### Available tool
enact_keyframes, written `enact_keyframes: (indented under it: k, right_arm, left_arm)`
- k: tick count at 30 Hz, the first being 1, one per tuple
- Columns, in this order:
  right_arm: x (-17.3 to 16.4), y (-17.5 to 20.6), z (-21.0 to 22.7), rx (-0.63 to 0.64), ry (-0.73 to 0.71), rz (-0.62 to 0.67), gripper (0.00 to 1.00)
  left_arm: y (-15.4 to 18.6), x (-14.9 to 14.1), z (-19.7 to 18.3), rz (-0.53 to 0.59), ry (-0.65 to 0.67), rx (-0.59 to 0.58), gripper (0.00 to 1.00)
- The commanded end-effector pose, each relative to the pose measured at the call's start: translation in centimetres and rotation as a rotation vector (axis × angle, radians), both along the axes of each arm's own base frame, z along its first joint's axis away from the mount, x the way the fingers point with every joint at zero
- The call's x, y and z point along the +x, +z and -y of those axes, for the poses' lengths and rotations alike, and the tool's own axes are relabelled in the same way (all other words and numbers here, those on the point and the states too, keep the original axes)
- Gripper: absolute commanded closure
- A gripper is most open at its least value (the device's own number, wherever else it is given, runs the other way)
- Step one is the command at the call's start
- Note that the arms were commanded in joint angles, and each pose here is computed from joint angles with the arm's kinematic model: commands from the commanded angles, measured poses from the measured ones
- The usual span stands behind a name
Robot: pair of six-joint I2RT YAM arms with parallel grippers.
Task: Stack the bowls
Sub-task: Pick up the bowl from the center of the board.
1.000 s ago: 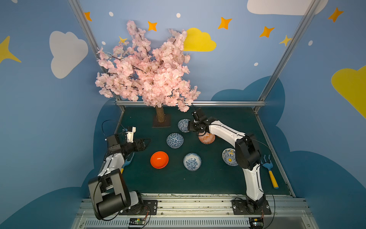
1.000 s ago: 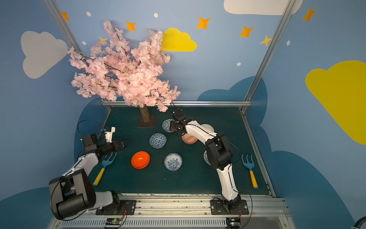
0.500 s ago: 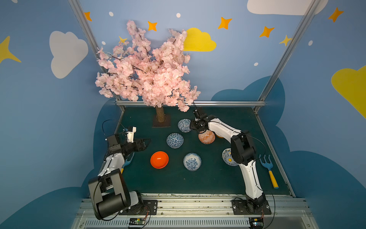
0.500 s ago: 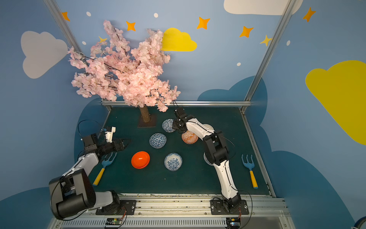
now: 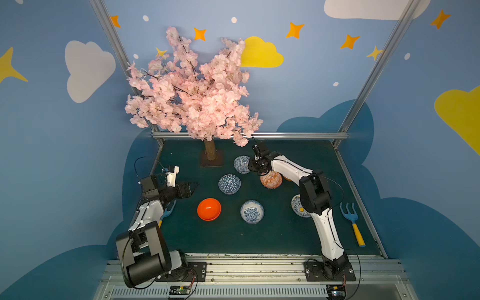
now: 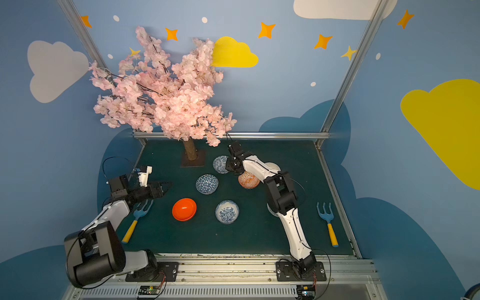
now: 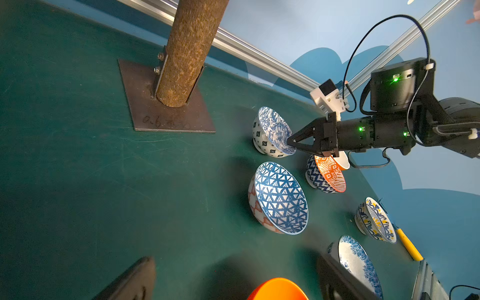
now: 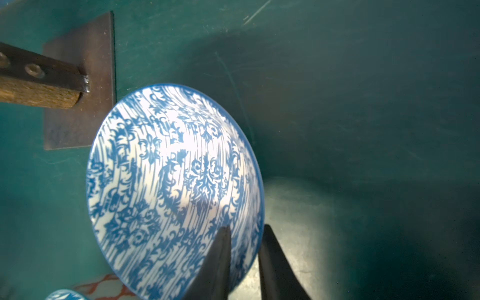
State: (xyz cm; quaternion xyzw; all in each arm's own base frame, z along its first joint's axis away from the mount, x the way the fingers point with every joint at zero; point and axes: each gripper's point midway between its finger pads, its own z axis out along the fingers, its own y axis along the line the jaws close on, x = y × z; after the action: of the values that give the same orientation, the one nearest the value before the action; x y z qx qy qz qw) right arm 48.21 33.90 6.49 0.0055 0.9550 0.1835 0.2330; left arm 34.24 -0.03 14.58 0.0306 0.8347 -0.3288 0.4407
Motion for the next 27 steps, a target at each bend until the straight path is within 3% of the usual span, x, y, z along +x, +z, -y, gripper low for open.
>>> enact_keyframes:
  k: [1,12,27]
  right_arm:
    - [0.1,0.1,0.4,-0.011,-0.009,-0.013,0.84]
    - [0.2,1.5,1.0,0.020,-0.042,0.010,1.00]
    - [0.2,4.5,2.0,0.076,-0.067,0.043,1.00]
  left_arm:
    - [0.3,-0.4,0.5,0.010,-0.023,-0.003,0.00]
    - [0.3,-0.5,0.7,0.009,-0.032,-0.005,0.00]
    - [0.0,-0.4,0.7,0.001,-0.029,0.006,0.00]
